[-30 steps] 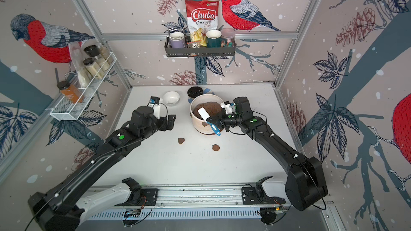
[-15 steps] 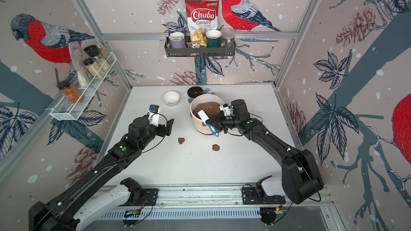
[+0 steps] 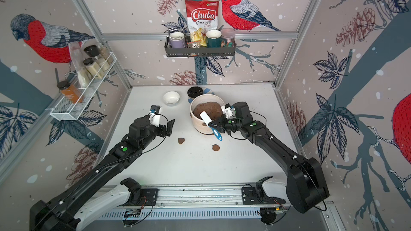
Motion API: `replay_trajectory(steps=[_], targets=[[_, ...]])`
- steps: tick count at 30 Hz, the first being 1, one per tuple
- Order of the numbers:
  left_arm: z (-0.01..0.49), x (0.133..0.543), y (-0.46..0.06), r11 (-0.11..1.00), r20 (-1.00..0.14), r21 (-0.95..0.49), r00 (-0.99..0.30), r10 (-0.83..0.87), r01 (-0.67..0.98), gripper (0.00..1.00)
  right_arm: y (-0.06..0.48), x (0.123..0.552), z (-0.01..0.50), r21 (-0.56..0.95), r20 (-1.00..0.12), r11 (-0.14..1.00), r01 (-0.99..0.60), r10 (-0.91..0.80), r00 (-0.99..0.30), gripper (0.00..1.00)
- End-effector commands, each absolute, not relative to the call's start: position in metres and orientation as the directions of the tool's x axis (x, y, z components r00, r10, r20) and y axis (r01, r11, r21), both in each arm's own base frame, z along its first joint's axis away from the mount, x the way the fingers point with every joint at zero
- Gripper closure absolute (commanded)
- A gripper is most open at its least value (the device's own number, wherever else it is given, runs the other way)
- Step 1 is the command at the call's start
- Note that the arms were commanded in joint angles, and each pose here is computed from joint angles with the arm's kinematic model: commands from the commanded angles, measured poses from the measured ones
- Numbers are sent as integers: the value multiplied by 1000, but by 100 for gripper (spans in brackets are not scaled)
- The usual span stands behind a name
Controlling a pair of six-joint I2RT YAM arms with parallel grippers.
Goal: Scrub the dried mud off the ceramic pot
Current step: Brush off the soil from the pot, then rotate the pot on the tray.
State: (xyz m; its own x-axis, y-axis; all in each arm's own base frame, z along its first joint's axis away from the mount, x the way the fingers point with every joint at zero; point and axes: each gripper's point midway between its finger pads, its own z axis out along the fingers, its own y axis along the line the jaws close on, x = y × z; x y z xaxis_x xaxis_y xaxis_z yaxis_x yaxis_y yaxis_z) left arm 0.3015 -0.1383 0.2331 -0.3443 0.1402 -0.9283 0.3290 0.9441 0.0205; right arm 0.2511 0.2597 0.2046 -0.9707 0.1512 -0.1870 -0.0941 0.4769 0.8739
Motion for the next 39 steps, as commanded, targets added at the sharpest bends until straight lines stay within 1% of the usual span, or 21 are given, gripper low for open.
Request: replay_trajectory(steps=[1,9,13,17,21,24,28,29,33,36,39], targets=[[240,305,-140,942,-940,25,-311,136,335,4,249,237,190,838,-214,534,-114,129,-968,100],[237,305,-141,939,-937,30,-317,146,342,4,250,207,176,829,-257,531,-178,78,-963,100],[237,305,-143,936,-939,24,-314,142,350,4,241,201,172,810,-283,554,-192,83,-955,100],[235,304,-143,935,-937,23,-319,144,355,4,237,195,169,802,-276,566,-190,69,-959,100],[240,299,-158,899,-945,12,-288,153,439,4,237,184,182,802,-288,555,-223,31,-957,100],[246,289,-177,835,-955,4,-245,166,550,4,230,183,196,780,-321,576,-243,35,-946,100],[257,269,-209,695,-969,-18,-185,165,719,4,219,190,220,757,-387,595,-271,73,-919,100],[259,261,-218,646,-968,-7,-167,187,763,5,215,193,226,752,-400,602,-270,90,-912,100],[248,240,-246,516,-930,109,-95,355,850,4,196,207,249,714,-478,647,-268,170,-862,100],[243,227,-264,397,-865,230,0,502,889,4,164,223,263,625,-585,750,-218,264,-767,100],[239,222,-278,293,-811,300,81,580,908,4,140,226,280,565,-664,802,-195,303,-683,100]])
